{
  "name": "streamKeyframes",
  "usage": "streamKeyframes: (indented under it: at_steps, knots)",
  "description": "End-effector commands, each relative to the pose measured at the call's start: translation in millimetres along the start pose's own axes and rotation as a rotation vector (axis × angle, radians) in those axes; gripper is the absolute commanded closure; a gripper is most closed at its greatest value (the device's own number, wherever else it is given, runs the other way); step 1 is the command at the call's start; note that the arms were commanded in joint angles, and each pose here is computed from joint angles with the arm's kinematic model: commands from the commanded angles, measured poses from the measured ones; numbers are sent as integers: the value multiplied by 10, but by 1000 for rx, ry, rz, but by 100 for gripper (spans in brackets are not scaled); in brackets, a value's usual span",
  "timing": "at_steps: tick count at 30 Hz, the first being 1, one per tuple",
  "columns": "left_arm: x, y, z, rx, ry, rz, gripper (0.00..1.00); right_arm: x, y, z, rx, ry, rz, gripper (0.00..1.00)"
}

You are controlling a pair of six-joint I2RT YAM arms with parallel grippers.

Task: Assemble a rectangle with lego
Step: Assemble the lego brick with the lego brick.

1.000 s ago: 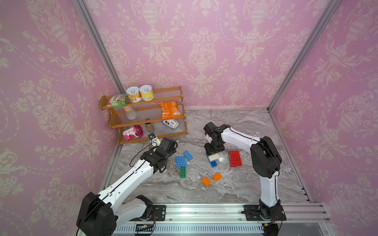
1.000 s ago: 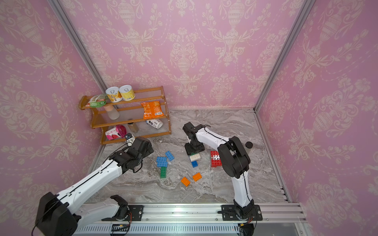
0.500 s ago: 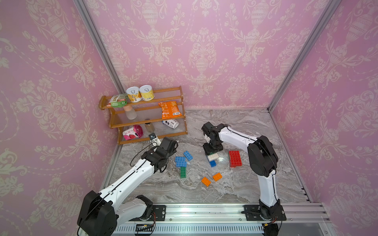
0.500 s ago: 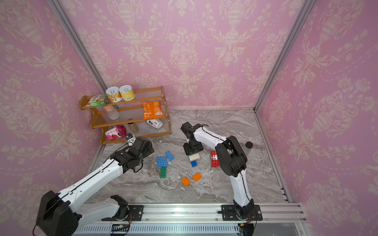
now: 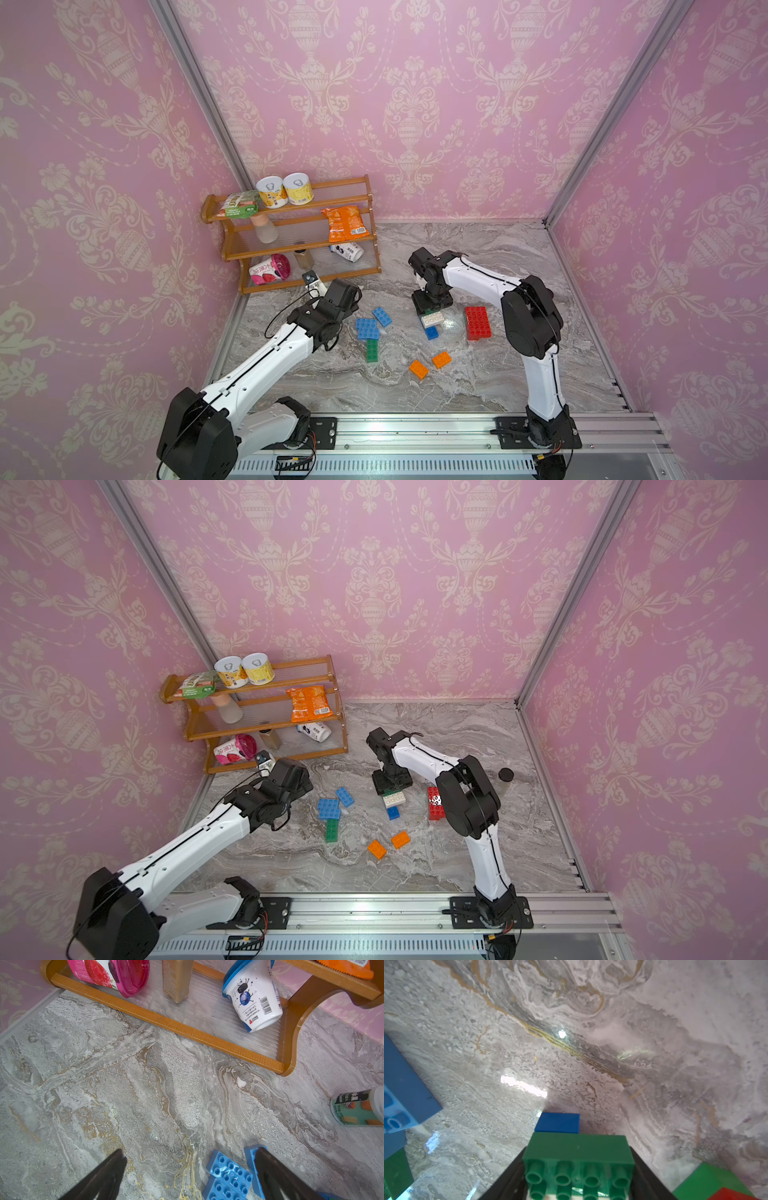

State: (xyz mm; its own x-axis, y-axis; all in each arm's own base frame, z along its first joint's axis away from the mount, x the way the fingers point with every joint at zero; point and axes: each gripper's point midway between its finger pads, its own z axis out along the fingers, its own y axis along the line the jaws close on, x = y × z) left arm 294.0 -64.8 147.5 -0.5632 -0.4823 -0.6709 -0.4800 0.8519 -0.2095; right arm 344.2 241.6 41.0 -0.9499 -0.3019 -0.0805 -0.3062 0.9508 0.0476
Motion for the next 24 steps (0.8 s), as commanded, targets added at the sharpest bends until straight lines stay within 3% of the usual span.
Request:
streamKeyframes:
  at_steps: [1,7,14,24]
  knots:
    - [0,33,0,-5,5,14,1,226,-117,325,71,111,43,55]
    - [-3,40,3,-9,2,17,1,362,-204,487,118,158,106,66]
    - [1,21,23,-8,3,24,1,453,-284,577,154,154,220,67]
    - [7,-74,60,9,19,52,1,347,-162,332,65,58,289,46]
